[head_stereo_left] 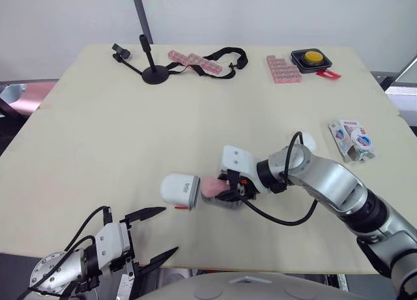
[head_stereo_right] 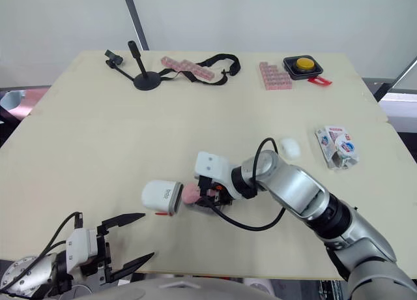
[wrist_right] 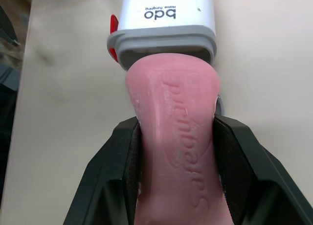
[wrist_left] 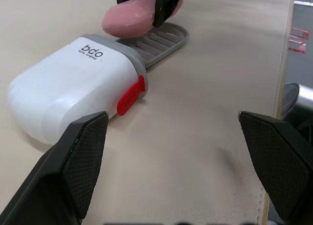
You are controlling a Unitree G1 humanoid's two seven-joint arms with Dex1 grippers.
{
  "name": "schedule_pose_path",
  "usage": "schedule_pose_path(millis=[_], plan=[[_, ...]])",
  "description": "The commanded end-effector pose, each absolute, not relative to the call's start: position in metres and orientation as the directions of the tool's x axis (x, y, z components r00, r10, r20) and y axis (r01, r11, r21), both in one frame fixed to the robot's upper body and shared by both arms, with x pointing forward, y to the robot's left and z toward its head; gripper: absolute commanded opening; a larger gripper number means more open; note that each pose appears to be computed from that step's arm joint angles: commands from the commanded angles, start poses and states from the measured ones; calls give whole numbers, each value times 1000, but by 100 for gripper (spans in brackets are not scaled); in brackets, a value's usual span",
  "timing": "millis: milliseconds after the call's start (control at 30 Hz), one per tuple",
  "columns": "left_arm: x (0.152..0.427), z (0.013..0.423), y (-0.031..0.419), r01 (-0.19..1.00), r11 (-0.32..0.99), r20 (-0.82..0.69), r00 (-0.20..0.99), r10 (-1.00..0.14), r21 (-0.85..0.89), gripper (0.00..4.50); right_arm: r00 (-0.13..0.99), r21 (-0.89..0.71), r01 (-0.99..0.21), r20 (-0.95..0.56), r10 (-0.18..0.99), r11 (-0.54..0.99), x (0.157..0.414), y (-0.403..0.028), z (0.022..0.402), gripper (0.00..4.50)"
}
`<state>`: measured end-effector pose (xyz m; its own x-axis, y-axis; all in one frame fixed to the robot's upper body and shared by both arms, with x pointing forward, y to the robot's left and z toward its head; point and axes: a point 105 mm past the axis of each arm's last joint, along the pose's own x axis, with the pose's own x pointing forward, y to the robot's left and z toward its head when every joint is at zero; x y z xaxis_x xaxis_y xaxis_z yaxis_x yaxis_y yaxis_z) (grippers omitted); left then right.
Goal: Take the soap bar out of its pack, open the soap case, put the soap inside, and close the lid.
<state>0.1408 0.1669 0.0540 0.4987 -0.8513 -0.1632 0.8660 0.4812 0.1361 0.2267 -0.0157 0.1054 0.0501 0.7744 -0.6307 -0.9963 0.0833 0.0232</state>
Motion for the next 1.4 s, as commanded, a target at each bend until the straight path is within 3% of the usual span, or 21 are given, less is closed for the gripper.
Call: schedule_pose_path(millis=[33,533,600,767,800,933,1167,1400], plan=[[142,59,165,867,475,-142,495,-857,154,450,62,14,-996,-600,798,88,224,-13,113,168],[144,60,163,868,473,-147,493,-858,149,450,99,-40,-995,-620,778,95,230,-18,110,168],[144,60,163,869,472,-146,492,-858,150,450,99,-38,-995,-620,779,96,230,-18,110,270],[147,60,163,870,470,-143,490,-860,153,450,96,-26,-995,-613,784,101,230,-18,109,435],[147,60,163,870,469,-143,489,-860,153,450,96,-25,-994,-613,785,102,230,-18,109,447],[147,59,163,869,469,-143,490,-860,155,450,128,-56,-991,-588,799,117,235,-20,119,447],[150,69,170,875,447,-142,474,-869,189,450,192,-113,-980,-357,914,162,253,-47,155,447],[165,86,180,908,322,-198,379,-904,269,450,55,-105,-994,-127,990,42,231,-87,151,447]])
